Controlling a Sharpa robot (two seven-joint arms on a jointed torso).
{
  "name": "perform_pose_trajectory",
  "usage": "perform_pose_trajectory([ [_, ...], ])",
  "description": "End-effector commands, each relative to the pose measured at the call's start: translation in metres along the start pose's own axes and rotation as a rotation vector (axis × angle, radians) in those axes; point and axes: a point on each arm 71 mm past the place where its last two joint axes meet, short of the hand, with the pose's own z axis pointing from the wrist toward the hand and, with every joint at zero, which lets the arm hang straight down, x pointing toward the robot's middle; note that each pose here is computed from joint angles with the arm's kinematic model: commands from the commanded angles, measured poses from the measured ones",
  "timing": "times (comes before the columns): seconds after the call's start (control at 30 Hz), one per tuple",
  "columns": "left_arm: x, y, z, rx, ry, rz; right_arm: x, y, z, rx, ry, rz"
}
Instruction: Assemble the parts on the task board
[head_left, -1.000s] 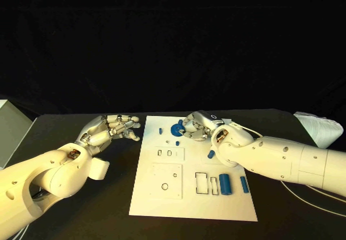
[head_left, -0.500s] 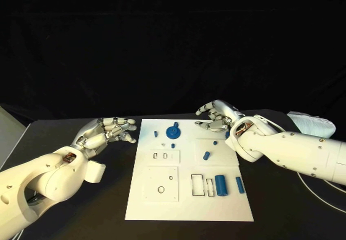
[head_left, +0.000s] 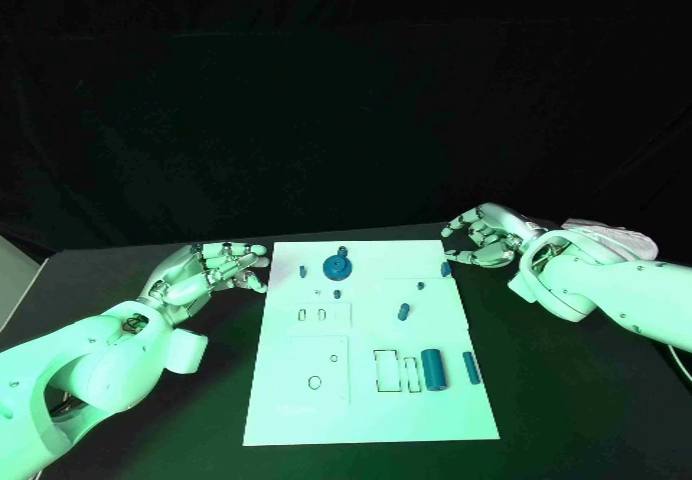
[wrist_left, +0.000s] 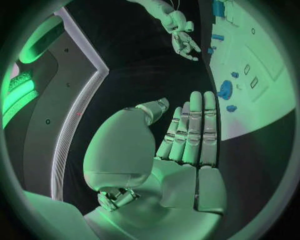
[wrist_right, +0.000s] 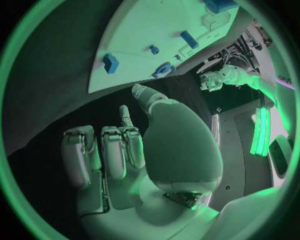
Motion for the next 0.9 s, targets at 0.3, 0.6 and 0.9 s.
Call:
perform_pose_trajectory([
  [0.3,0.0027,0.0052,-0.0013,0.003,0.013,-0.009,0.000,-0.022,-0.006,0.003,0.084,-0.094],
  [0.6,0.0036,0.0058,-0.0014,0.004,0.015,-0.011,0.012,-0.026,-0.005,0.021,0.108,-0.102],
  [0.9,0.0038,0.0058,-0.0015,0.004,0.016,-0.010,0.023,-0.026,-0.004,0.030,0.129,-0.101],
])
